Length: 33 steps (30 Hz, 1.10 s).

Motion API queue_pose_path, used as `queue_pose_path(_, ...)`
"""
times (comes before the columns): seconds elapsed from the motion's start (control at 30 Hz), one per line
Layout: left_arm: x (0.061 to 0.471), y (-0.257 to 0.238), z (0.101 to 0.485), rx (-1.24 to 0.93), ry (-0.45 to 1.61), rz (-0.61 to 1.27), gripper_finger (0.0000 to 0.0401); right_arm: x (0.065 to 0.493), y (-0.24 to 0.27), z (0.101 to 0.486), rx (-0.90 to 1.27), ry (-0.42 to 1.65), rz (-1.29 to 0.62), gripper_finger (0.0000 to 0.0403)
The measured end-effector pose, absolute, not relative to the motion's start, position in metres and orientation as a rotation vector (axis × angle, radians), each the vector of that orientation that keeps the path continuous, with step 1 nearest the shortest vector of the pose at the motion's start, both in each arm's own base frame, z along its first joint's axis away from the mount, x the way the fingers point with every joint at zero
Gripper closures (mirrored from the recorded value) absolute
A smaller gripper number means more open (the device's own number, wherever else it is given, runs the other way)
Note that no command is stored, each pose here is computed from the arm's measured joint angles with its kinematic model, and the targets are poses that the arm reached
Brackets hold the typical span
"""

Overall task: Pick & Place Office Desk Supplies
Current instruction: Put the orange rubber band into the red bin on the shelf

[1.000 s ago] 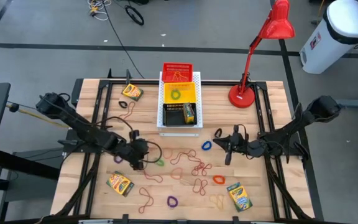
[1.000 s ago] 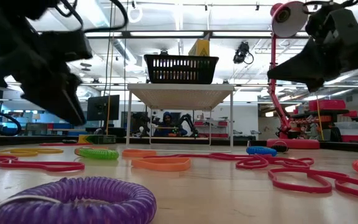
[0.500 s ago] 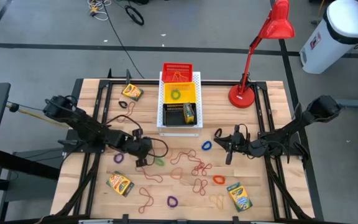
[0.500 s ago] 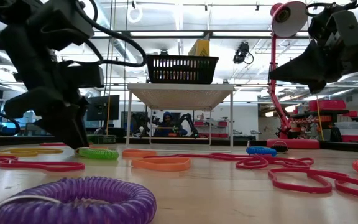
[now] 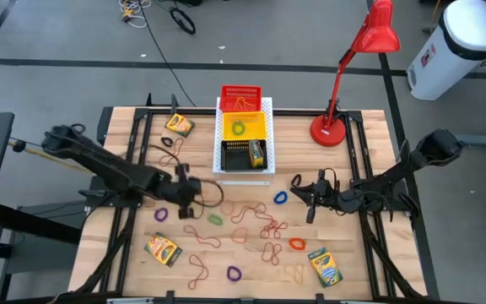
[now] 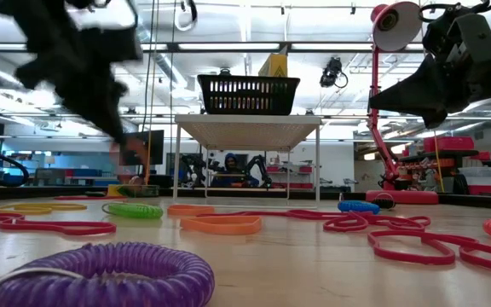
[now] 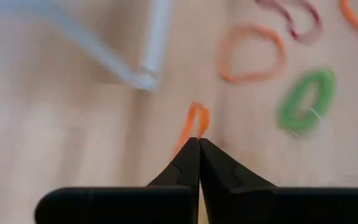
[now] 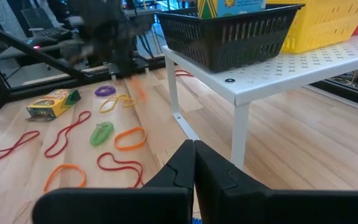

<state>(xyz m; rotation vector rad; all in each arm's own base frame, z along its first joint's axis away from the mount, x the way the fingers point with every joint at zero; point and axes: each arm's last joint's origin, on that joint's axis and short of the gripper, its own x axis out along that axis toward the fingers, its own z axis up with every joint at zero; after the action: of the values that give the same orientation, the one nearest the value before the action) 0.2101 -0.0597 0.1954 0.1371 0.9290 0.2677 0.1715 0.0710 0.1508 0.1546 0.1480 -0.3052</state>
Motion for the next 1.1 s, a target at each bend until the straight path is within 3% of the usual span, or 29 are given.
queue_pose_path(0.27,0.183,-0.018,0.283,0.174,0.636,0.504,0.0396,0.172,0.071,0.151,0.151,0.148,-0.306,0.0396)
queue_pose_path(0.6,0.212,0.086,0.390,0.159,0.441,0.617,0.0396,0.172,0.071,0.151,0.154,0.143,-0.305,0.0396)
queue_pose_path(0.73,0.239,0.135,0.394,0.093,0.469,0.601,0.0396,0.172,0.071,0.151,0.143,0.145,-0.304,0.0396)
queue_pose_path(1.1,0.293,0.235,0.334,-0.018,0.626,0.584,0.0396,0.172,0.071,0.151,0.112,0.150,-0.302,0.0396)
